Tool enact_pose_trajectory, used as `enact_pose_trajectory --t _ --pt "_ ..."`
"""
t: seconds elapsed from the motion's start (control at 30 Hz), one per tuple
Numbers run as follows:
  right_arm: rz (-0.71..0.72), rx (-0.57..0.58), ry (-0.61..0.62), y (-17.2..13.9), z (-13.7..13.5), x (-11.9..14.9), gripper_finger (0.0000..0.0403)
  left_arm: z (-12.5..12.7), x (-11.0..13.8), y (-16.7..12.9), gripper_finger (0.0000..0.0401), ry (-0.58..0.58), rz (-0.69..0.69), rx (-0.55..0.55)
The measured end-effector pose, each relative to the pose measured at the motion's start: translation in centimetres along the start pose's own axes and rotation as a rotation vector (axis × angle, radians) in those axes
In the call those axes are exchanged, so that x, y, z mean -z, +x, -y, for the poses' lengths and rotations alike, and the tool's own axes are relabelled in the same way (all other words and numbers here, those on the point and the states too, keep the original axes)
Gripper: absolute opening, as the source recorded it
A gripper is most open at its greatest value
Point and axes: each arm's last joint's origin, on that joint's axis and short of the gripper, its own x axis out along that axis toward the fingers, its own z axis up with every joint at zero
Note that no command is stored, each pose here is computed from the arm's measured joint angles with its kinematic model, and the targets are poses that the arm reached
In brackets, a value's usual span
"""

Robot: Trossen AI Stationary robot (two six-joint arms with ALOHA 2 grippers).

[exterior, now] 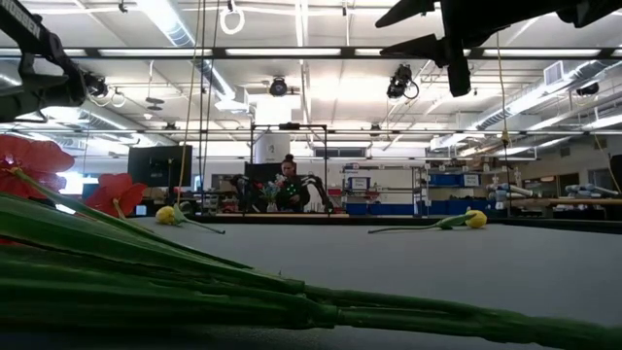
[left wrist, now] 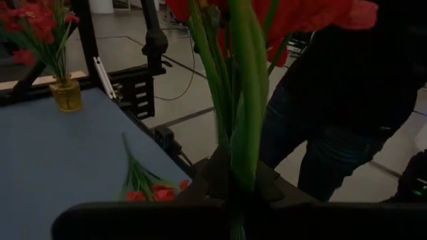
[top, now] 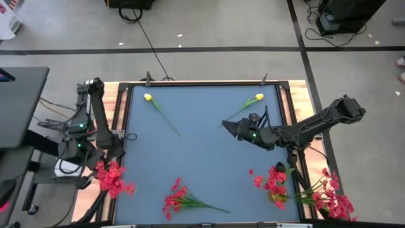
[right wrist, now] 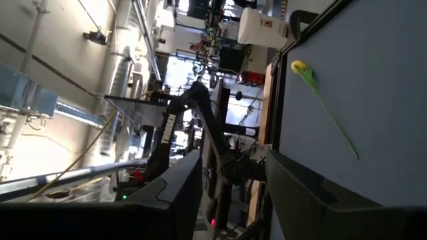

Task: Sort flowers into vase by color
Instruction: Put the top red flowers into the transparent vase

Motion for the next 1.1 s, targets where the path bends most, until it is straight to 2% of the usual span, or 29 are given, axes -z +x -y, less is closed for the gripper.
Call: enact_pose_trajectory --t 0.23,0.33,0.5,0.73,0.9,1.1 --pt "-0.006 -0.001 -0.003 -0.1 0.0 0.1 0.0174 -0.4 0.2 -0.4 0.0023 -0.017 -0.015 -0.026" --pt "-0.011 -0.002 -0.003 -0.2 0.0 0.2 0.0174 -0.6 0.5 -0.4 0.0036 -0.061 -0.034 -0.071" --pt "-0.010 0.000 -0.004 -0.3 0.0 0.3 0.0174 -0.9 1.3 -0.5 0.0079 -0.135 -0.089 -0.115" --pt "-0.046 0.033 -0.042 -0.3 0.4 0.4 0.0174 -1.1 2.0 -0.6 0.0163 -0.237 -0.144 -0.144" --pt "-0.064 0.051 -0.054 -0.3 0.7 0.5 0.0174 -1.2 2.4 -0.8 0.0217 -0.350 -0.220 -0.121" --pt "-0.061 0.054 -0.060 -0.2 0.7 0.4 0.0174 -1.8 1.4 -2.2 0.0229 -0.478 -0.310 -0.172"
